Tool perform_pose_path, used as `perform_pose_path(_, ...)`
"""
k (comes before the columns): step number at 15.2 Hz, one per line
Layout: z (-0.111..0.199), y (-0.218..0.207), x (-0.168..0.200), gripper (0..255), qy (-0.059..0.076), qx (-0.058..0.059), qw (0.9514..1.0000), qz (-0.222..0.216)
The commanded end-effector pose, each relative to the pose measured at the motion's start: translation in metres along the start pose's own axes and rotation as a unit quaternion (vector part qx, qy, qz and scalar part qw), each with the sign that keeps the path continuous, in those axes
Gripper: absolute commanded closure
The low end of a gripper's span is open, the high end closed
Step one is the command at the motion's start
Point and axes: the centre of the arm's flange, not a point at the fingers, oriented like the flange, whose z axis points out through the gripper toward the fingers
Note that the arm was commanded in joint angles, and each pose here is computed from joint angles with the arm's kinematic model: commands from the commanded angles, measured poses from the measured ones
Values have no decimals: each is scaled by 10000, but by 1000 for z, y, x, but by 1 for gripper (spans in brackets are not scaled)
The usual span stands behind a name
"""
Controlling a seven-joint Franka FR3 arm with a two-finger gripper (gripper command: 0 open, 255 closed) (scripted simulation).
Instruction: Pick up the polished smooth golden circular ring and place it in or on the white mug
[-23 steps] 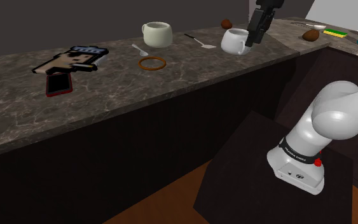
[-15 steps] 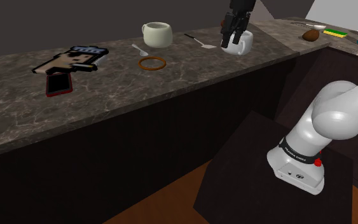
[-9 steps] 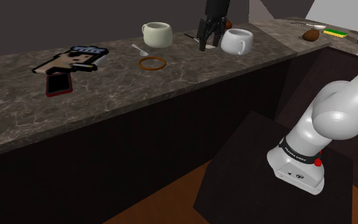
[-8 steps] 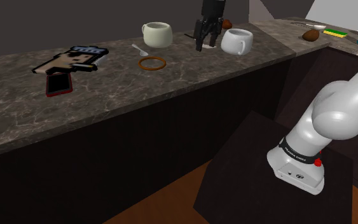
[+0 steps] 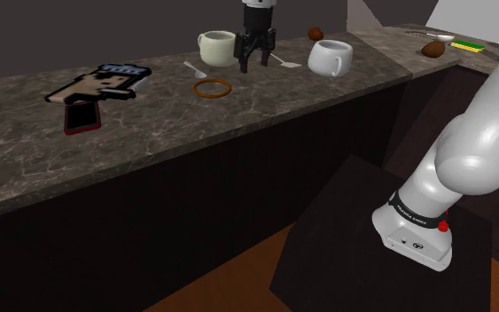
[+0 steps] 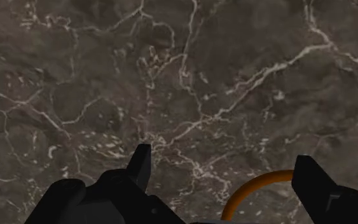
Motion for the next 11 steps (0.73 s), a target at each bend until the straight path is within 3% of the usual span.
perform_pose_path(1,9,-7,26,0,2,-52,10000,28)
perform_pose_path(7,32,-30,99,0,-4,-207,9997,105)
perform_pose_path(11,50,-31,106,0,-4,-221,9997,112)
